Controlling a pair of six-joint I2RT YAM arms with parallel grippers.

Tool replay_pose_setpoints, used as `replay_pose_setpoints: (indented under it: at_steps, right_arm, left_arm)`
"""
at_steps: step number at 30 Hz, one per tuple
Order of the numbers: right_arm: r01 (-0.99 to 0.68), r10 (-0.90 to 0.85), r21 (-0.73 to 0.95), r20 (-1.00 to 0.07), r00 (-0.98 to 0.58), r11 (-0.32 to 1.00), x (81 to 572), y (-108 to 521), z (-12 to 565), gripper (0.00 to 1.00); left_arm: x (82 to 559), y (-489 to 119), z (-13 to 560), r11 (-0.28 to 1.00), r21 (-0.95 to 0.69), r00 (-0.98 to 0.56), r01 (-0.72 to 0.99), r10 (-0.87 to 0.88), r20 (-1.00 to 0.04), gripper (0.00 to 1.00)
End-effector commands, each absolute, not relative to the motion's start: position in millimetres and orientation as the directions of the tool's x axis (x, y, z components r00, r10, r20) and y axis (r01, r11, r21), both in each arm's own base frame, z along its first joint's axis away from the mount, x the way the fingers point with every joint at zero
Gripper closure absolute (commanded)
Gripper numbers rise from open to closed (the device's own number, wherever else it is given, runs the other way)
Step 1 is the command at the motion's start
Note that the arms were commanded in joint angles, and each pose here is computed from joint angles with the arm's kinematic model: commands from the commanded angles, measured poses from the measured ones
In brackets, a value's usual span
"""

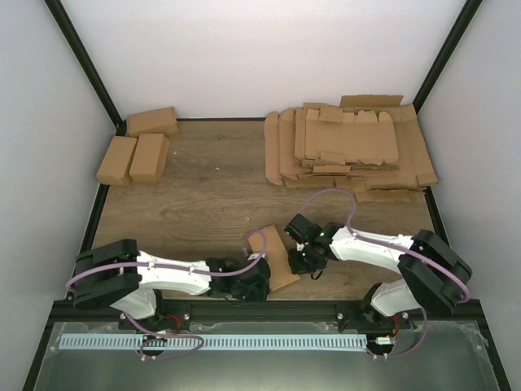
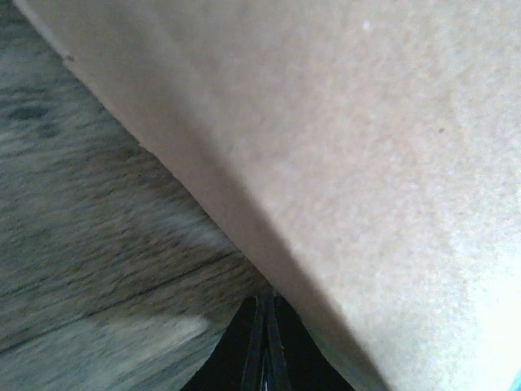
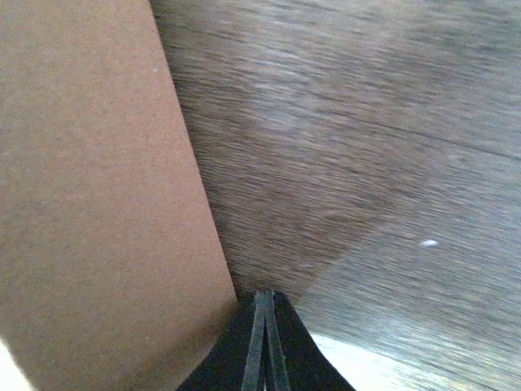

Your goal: Fold the paper box

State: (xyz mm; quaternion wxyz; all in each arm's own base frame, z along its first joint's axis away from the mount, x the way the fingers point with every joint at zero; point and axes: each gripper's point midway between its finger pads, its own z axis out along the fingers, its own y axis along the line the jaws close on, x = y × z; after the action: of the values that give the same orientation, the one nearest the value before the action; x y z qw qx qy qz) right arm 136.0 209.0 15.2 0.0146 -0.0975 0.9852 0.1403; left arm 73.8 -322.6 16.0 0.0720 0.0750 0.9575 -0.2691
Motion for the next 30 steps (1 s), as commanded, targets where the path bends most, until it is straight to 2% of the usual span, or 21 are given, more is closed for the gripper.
replay_pose_setpoints:
  at_steps: [1, 10, 16, 20, 23, 30]
  right_arm:
    - [-0.247, -0.277, 0.490, -0.011, -0.961, 0.836, 110, 260, 25, 0.99]
    - [-0.274, -0.282, 0.532, -0.069, -0.957, 0.801, 125, 282, 33, 0.99]
    - [-0.299, -0.300, 0.484, -0.077, -0.951, 0.822, 144, 285, 14, 0.99]
    - [-0.317, -0.298, 0.361, -0.109, -0.948, 0.877, 164, 269, 8, 0.99]
    - [-0.310, -0.284, 0.200, -0.151, -0.947, 0.929, 180, 244, 9, 0.97]
    - [-0.231, -0.238, -0.057, -0.206, -0.949, 0.971, 202, 197, 23, 0.93]
  left_arm:
    - [97, -362, 75, 0.704, -0.679, -0.953, 0.210, -0.007, -0.302, 0.96]
    - [109, -350, 124, 0.716, -0.660, -0.928, 0.229, -0.044, -0.370, 0.96]
    - [112, -337, 146, 0.707, -0.668, -0.919, 0.233, -0.066, -0.390, 0.96]
    - [117, -330, 152, 0.708, -0.668, -0.912, 0.230, -0.083, -0.402, 0.96]
    - [121, -324, 151, 0.717, -0.661, -0.909, 0.223, -0.091, -0.406, 0.96]
    - [129, -310, 140, 0.743, -0.637, -0.909, 0.205, -0.096, -0.406, 0.96]
